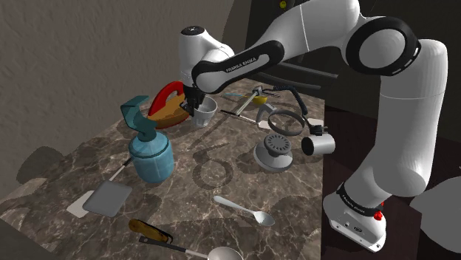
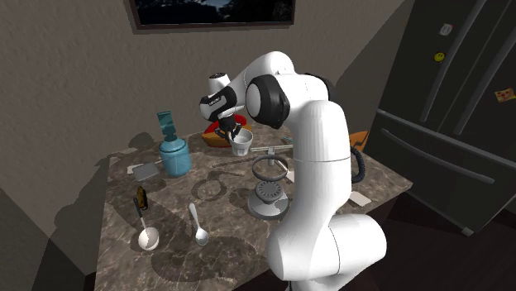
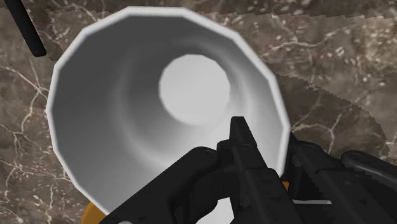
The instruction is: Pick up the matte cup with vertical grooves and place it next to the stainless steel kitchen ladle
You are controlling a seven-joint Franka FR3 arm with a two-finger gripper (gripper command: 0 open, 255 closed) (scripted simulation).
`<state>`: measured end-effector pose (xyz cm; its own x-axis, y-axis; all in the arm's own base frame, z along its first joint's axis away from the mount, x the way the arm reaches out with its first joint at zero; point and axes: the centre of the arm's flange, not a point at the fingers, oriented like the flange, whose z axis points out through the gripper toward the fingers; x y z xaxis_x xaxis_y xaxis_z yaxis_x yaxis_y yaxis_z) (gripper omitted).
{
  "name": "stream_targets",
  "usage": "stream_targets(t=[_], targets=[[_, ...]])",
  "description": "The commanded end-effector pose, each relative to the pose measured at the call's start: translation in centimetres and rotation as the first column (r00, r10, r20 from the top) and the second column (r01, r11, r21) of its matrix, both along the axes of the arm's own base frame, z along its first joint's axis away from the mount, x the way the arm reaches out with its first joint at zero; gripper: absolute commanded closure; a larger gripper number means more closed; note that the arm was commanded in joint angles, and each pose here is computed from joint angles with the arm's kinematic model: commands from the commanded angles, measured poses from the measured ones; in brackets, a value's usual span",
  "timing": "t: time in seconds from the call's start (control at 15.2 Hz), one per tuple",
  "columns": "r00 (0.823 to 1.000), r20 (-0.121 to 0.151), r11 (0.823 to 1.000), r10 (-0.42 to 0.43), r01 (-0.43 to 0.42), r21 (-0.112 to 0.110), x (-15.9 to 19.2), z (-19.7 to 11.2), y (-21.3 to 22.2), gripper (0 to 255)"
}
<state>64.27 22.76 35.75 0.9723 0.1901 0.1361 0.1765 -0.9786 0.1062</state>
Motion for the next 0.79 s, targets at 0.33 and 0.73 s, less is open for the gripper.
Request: stream_targets(t=[0.33,0.73], targets=[[1.0,-0.001,1.0,0.0,0.0,0.0,0.0,0.5,0.0,255],[1.0,-0.001,1.0,0.0,0.0,0.0,0.0,3.6,0.0,255]])
